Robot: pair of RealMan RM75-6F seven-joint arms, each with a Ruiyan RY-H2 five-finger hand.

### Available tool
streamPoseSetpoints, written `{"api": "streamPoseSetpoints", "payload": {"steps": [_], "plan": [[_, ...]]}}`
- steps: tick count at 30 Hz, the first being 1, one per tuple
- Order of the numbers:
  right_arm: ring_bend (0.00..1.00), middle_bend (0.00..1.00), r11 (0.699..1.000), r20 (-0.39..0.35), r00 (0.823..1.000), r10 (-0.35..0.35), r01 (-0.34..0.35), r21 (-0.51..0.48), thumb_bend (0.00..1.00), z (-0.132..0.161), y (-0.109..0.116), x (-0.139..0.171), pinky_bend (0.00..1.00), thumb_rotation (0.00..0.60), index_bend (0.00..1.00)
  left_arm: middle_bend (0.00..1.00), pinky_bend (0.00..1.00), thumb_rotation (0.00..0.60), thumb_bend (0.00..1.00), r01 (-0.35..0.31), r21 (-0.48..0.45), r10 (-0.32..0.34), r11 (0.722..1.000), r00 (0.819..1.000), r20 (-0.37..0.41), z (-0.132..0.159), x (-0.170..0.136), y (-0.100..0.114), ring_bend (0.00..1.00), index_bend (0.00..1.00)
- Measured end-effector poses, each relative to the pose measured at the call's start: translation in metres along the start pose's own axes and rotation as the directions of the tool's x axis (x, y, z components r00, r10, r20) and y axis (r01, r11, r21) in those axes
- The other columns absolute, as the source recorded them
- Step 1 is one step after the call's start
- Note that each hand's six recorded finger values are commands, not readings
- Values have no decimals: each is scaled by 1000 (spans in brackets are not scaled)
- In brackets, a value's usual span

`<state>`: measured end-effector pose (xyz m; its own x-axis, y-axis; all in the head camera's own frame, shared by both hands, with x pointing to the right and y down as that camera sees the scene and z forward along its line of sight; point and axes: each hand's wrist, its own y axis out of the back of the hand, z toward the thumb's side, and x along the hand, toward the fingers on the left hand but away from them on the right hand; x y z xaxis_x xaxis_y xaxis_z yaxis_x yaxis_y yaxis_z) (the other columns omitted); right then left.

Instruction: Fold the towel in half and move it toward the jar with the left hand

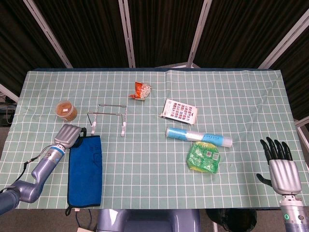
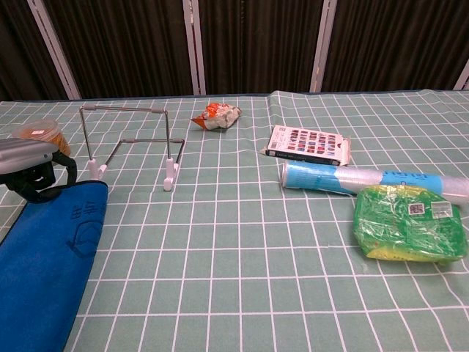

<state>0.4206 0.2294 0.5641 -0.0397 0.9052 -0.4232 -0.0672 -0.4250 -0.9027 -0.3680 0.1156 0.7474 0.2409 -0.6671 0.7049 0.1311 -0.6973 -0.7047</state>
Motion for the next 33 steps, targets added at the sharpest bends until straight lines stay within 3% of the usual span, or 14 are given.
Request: {"api": "streamPoseSetpoints", "payload": {"steps": [4, 8, 14, 21, 27, 33], "plan": [[0, 0, 1000, 0, 1000, 1, -1, 0, 0, 0, 0, 0, 0, 600, 0, 893, 1000, 600, 388, -6, -15, 6, 1000, 1000, 3, -1, 0, -1, 890, 263], [0, 0, 1000, -3, 1000, 1, -1, -3, 0, 1, 0, 0, 0, 600, 0, 893, 1000, 600, 385, -3, -21, 3, 1000, 1000, -2, -6, -2, 1, 889, 280], [0, 0, 1000, -3, 1000, 0, 0, -4, 0, 1, 1, 1, 0, 600, 0, 893, 1000, 600, 386, 18, -25, -18, 1000, 1000, 0, -8, -7, -3, 889, 381], [0, 0, 1000, -5, 1000, 4, -4, -1, 0, 1, -1, 0, 0, 600, 9, 893, 1000, 600, 387, 25, -26, -25, 999, 1000, -4, -7, -6, -9, 889, 393], [0, 0, 1000, -3, 1000, 9, -9, 0, 0, 1, -2, 0, 0, 600, 80, 893, 1000, 600, 388, 22, -30, -22, 999, 1000, 3, -1, -3, -11, 889, 405], [0, 0, 1000, -3, 1000, 12, -12, 0, 0, 1, -3, 0, 0, 600, 24, 894, 1000, 600, 388, 21, -27, -21, 999, 1000, 10, 1, -2, -14, 889, 416]]}}
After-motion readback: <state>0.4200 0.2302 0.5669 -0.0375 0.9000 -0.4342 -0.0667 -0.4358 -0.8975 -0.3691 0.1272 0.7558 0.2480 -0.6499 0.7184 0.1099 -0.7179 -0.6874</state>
